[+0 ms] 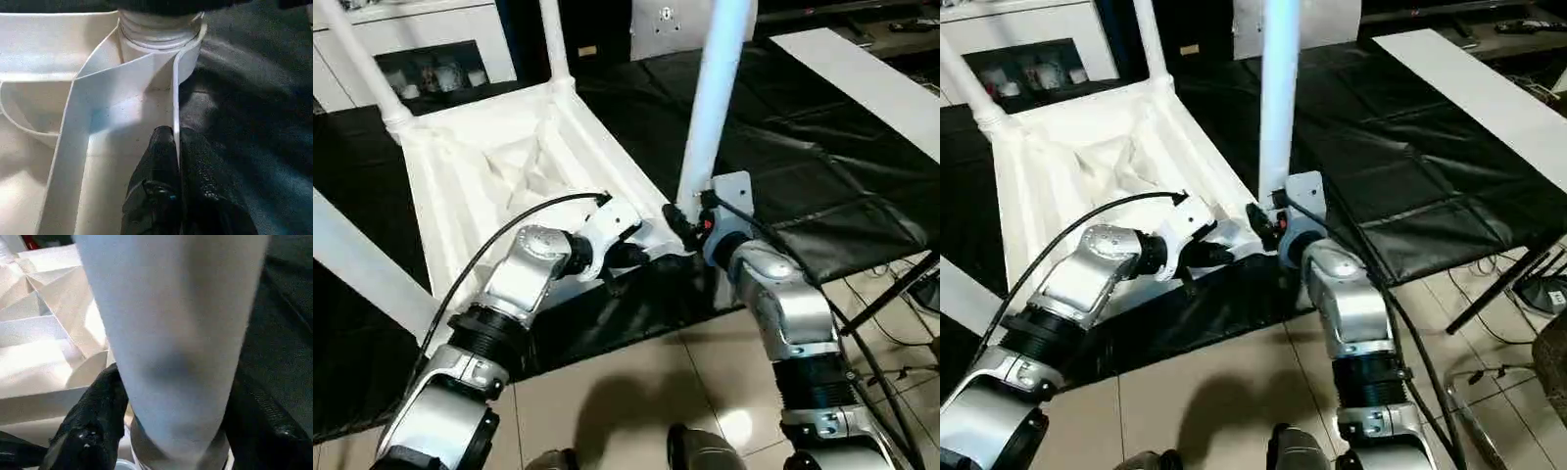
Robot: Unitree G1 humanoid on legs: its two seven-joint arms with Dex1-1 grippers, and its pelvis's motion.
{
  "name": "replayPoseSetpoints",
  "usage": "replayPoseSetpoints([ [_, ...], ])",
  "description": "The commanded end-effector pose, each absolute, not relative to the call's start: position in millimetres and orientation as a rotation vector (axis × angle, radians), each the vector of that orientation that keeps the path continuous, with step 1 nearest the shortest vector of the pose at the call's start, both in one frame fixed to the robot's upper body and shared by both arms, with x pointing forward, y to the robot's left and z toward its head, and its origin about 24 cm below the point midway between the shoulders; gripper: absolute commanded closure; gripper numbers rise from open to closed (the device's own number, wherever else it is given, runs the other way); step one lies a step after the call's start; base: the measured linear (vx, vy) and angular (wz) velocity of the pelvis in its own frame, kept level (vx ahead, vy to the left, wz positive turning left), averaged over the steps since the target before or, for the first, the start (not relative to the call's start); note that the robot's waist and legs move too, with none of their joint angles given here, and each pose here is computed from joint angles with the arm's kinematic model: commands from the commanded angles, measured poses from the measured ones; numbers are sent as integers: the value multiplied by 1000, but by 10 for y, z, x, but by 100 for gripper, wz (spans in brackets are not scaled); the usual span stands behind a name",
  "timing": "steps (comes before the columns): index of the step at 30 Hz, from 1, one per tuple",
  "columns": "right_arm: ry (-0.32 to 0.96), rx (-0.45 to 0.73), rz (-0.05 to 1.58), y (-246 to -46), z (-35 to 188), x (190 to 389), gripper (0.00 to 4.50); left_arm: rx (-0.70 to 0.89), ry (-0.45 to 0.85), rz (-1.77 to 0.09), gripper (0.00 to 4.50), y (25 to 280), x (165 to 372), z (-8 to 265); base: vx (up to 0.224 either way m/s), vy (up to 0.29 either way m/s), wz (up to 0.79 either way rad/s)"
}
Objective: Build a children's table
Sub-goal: Rotate leg to tighten
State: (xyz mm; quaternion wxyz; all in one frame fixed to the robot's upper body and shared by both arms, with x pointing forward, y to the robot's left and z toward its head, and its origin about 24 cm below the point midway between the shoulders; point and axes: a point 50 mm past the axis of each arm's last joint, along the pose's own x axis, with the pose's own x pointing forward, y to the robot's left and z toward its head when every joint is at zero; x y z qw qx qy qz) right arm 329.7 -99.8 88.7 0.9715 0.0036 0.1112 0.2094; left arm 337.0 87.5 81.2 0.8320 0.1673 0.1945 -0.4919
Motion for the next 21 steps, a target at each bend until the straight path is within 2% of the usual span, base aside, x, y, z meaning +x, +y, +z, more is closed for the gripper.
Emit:
replayPoseSetpoints([
  [1, 340, 10, 477, -858, 667, 3207, 134, 367, 334, -1060, 450, 817, 3381, 956, 0, 0, 0],
  [3, 350, -21, 446, -904, 640, 3206, 104, 381, 345, -1047, 450, 888, 3382, 954, 0, 0, 0],
  [6, 351, -48, 425, -944, 630, 3210, 89, 386, 349, -1039, 450, 929, 3384, 950, 0, 0, 0],
  [8, 354, -49, 421, -954, 622, 3212, 60, 388, 352, -1035, 450, 957, 3388, 940, 0, 0, 0],
  [11, 348, -77, 407, -991, 620, 3223, 40, 393, 353, -1032, 450, 983, 3389, 927, 0, 0, 0],
  [12, 347, -83, 400, -1013, 618, 3227, 17, 398, 352, -1039, 450, 998, 3385, 919, 0, 0, 0],
  [19, 349, -143, 415, -1045, 606, 3214, 1, 409, 361, -1055, 450, 1057, 3390, 901, 0, 0, 0],
  [21, 341, -120, 457, -1037, 615, 3187, 1, 413, 363, -1053, 450, 1082, 3400, 897, 0, 0, 0],
])
